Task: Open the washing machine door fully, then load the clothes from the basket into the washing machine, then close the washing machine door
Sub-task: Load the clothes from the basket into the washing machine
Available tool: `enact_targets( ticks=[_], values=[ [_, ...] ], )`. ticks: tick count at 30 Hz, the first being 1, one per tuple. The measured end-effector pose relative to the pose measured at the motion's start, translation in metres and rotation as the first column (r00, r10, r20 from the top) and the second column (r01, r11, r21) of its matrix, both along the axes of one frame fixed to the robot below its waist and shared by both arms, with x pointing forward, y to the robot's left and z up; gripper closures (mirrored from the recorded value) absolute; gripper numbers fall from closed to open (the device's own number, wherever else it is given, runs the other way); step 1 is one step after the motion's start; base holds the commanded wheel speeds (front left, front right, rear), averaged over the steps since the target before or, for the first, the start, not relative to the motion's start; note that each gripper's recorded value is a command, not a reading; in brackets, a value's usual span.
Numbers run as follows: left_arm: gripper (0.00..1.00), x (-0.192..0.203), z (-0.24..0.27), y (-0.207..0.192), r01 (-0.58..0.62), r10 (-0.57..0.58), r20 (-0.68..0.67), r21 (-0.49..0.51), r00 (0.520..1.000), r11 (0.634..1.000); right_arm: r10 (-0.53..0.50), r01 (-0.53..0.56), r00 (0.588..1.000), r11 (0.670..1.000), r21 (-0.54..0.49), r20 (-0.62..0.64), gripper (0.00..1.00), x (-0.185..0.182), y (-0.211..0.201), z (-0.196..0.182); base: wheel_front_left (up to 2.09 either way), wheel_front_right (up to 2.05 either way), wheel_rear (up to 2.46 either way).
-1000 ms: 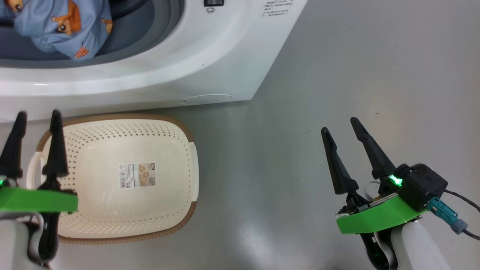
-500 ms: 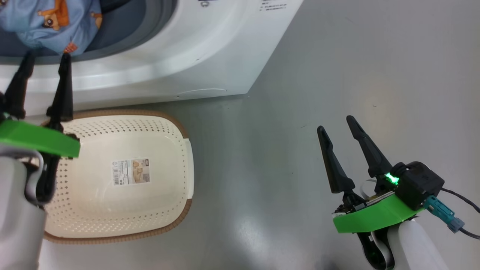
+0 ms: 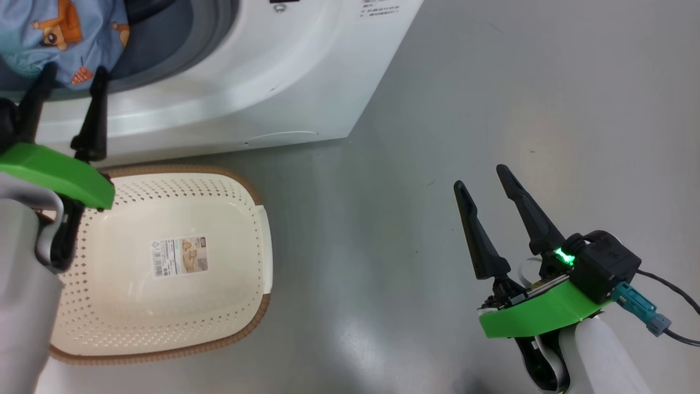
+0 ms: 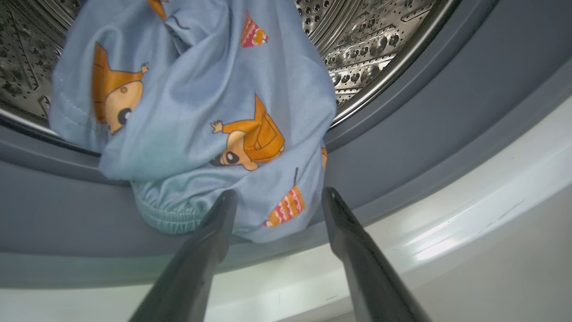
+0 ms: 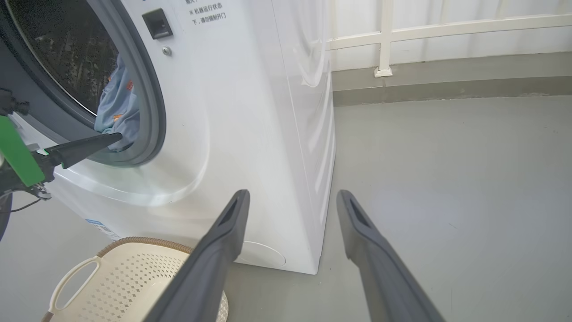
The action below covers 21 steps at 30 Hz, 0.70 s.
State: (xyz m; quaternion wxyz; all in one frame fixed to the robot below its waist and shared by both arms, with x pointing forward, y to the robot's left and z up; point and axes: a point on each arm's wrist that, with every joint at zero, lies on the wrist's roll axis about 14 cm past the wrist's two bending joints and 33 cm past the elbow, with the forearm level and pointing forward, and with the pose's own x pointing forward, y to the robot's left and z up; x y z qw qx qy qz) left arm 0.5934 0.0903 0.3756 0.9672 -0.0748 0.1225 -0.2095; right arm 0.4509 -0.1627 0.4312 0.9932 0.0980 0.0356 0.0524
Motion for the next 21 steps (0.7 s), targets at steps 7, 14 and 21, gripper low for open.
enact_targets(
  ticks=[7, 14, 21],
  values=[
    [0.53, 0.009, -0.002, 0.004, -0.002, 0.002, -0.001, 0.043, 1.000, 0.999, -0.004, 0.004, 1.000, 1.000, -0.003, 0.006, 0.00, -0.001, -0.002, 0.003, 0.00, 0.00, 0.00],
    [1.00, 0.013, -0.005, 0.000, 0.012, -0.011, -0.010, 0.063, 1.000, 0.998, -0.007, 0.007, 1.000, 1.000, -0.005, 0.007, 0.00, -0.002, -0.003, 0.004, 0.00, 0.00, 0.00],
    [1.00, 0.035, 0.012, 0.007, -0.026, 0.025, 0.021, 0.049, 0.999, 0.998, -0.011, 0.011, 1.000, 1.000, -0.006, 0.007, 0.00, -0.004, -0.004, 0.005, 0.00, 0.00, 0.00]
  ],
)
